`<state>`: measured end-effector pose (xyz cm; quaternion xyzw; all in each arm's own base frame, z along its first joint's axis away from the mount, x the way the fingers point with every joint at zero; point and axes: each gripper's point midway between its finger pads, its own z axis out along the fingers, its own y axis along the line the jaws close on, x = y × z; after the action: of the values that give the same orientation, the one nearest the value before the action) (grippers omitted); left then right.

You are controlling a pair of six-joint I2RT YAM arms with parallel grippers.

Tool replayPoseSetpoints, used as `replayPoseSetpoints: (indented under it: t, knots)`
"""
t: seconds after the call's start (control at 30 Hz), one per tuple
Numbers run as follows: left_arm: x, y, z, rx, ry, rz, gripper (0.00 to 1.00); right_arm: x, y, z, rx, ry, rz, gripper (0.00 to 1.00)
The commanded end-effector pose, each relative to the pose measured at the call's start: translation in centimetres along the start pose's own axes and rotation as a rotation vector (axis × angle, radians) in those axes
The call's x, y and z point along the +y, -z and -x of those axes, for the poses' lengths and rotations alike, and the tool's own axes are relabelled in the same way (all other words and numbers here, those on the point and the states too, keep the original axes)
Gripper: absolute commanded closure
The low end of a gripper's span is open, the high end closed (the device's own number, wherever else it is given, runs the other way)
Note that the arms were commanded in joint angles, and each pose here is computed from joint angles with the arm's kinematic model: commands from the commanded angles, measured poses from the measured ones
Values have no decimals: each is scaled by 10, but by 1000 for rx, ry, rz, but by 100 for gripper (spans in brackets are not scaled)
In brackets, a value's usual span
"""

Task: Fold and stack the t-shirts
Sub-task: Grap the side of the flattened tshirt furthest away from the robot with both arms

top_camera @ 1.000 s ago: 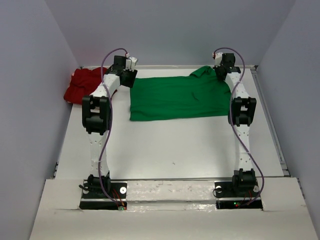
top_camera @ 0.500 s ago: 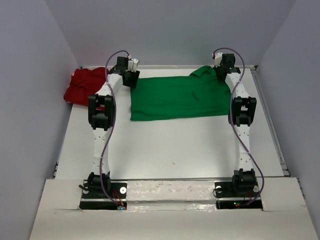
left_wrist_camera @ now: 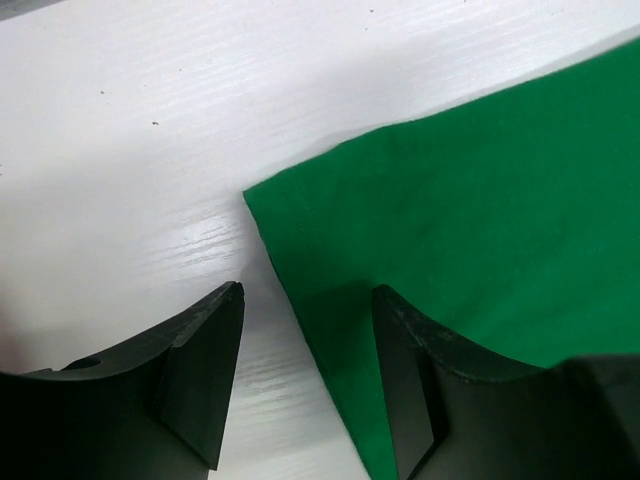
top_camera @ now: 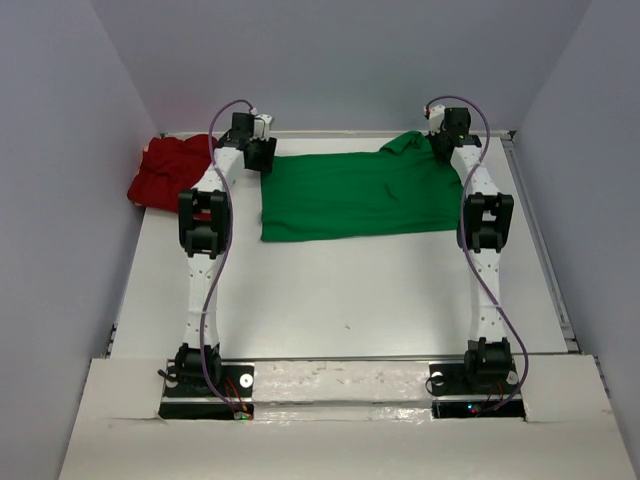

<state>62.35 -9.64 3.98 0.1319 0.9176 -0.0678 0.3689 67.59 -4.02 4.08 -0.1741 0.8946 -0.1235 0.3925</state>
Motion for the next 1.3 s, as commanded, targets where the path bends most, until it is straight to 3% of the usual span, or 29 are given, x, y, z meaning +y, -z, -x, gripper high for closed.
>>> replayPoseSetpoints:
  t: [0.0,0.2,0.37,1.0,1.07,1.17,1.27]
  knots:
    - [8,11,37,-103,25,17,36,-7,9,-11,40,2,19,100]
    - [19,8,48,-154,45,21,36,-5,8,-17,57,14,21,100]
    - [22,6,54,-176,61,3,46,1,5,-17,62,27,26,100]
    - [8,-14,25,-85,-4,-33,41,4,2,-18,71,62,20,100]
    - [2,-16,24,-79,-23,-48,45,5,0,-20,75,65,22,100]
    - [-6,-15,27,-83,-55,-64,75,5,0,-20,76,65,21,100]
    - [-12,-12,30,-91,-75,-77,91,10,0,-17,72,73,27,100]
